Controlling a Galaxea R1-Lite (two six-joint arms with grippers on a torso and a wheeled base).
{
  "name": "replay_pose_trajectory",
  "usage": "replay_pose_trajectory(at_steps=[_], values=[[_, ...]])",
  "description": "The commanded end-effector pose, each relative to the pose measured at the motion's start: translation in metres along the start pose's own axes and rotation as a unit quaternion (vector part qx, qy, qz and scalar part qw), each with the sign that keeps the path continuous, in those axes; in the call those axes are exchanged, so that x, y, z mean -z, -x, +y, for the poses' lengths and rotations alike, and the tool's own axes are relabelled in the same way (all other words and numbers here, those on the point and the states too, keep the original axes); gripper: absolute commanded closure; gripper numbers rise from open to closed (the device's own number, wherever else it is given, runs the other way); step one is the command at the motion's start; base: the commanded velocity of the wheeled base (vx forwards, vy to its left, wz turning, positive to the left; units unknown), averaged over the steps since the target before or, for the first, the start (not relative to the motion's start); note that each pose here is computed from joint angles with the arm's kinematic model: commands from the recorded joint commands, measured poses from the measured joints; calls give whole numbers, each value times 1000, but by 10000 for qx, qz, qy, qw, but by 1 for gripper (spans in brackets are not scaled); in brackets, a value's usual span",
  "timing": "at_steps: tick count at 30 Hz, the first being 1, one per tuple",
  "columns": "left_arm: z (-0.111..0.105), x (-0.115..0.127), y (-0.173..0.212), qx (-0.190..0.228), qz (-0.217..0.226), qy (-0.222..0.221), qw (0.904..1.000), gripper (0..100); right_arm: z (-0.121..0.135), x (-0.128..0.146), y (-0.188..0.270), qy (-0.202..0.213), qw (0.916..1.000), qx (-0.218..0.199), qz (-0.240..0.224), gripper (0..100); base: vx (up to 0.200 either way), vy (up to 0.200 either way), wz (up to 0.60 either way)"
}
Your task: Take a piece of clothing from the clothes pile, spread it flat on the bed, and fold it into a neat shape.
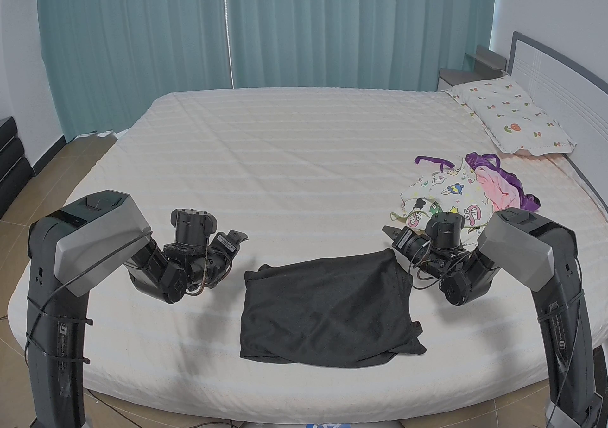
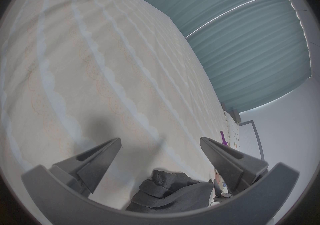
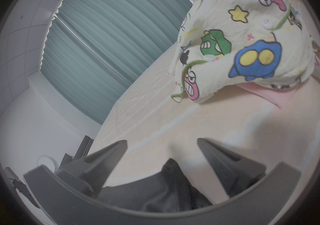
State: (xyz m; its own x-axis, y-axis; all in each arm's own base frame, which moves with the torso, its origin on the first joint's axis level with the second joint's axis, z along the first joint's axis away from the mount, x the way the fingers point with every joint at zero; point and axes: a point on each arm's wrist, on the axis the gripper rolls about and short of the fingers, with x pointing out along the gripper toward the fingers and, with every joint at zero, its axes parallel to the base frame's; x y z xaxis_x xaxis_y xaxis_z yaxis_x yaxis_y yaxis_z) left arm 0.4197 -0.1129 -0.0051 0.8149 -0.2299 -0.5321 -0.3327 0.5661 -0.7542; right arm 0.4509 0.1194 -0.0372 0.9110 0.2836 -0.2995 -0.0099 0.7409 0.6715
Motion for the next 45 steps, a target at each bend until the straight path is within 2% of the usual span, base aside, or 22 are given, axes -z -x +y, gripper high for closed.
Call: replay_pose_trajectory(at_steps=[1,6,15,24,25,29,39,45], values=[[0,-1,0,2,-8,19,10000,0,2,-19,31,39,9997,-70,245,0,0,0,0],[0,-1,0,10,-11,23,10000,0,-4,-23,74,174,9933,-334,1091,0,0,0,0],[0,-2,1,24,18,43,10000,0,-15,2,84,751,9818,-142,1738,0,0,0,0],[0,-3,1,21,12,47,10000,0,-6,28,79,891,9742,-275,2054,0,0,0,0],[0,-3,1,25,19,47,10000,0,-2,43,75,959,9699,-339,2213,0,0,0,0],[-1,-3,1,32,15,46,10000,0,6,58,71,1042,9652,-461,2354,0,0,0,0],[0,-3,1,25,19,47,10000,0,6,64,70,1170,9622,-489,2410,0,0,0,0],[-1,-3,1,32,15,46,10000,0,6,69,70,1442,9575,-587,2427,0,0,0,0]])
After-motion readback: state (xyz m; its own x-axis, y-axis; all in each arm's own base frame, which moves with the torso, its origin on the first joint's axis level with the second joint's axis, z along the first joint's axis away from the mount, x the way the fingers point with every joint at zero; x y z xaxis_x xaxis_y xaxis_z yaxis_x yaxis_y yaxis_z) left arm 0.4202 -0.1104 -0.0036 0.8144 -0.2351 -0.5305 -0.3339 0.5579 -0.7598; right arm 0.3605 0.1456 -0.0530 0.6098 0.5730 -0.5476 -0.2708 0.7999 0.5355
